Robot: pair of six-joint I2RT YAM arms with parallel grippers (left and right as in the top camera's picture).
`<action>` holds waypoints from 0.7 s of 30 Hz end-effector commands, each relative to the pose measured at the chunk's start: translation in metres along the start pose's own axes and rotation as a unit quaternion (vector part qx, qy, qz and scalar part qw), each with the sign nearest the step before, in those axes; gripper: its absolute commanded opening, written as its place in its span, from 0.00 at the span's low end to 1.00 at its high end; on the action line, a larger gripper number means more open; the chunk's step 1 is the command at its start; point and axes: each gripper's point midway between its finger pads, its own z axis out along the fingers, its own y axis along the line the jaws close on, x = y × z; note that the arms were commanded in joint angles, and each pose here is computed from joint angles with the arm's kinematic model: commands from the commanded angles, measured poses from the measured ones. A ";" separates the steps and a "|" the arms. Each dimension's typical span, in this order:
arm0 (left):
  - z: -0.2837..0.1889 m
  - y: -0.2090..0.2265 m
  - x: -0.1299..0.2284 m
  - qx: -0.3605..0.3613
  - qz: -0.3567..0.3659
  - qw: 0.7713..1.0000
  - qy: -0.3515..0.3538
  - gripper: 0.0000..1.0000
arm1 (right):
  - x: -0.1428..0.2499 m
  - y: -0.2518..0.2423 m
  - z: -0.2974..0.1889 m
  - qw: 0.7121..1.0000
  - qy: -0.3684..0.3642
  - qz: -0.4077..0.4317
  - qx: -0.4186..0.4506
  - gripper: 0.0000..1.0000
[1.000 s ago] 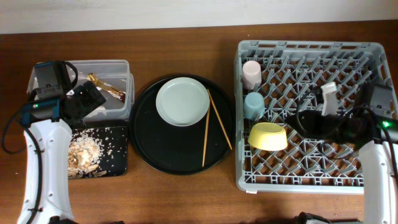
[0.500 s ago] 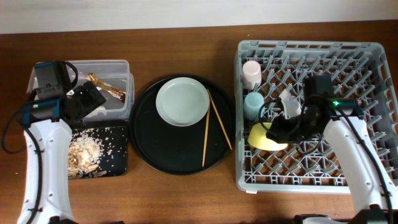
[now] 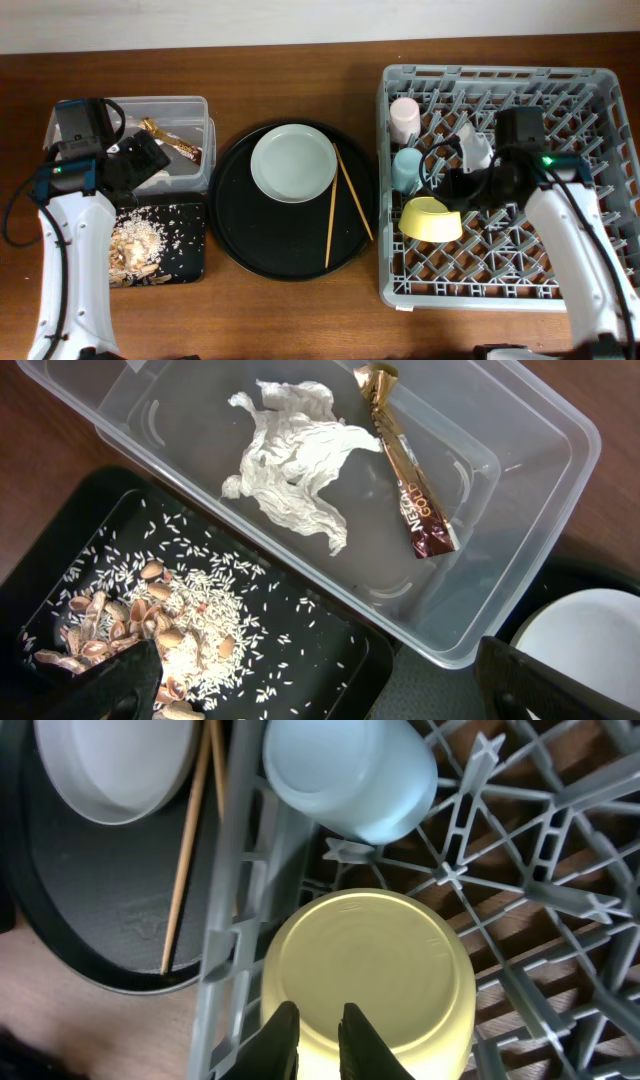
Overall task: Sort waste into correct bins and load items into the dishwasher rack
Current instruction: 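Lift the right gripper out of the rack and move left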
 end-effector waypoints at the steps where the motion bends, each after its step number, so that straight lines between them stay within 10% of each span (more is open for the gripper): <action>1: -0.009 -0.001 -0.007 0.005 0.004 1.000 -0.014 0.99 | 0.007 -0.010 0.025 0.999 0.042 0.016 0.004 0.16; 8: -0.009 -0.001 -0.007 0.005 0.004 1.000 -0.013 0.99 | 0.062 -0.003 0.012 0.986 0.153 0.060 -0.001 0.16; 21: -0.009 -0.001 -0.007 0.005 0.004 1.000 -0.014 0.99 | 0.004 0.066 -0.001 0.997 0.027 -0.044 0.063 0.30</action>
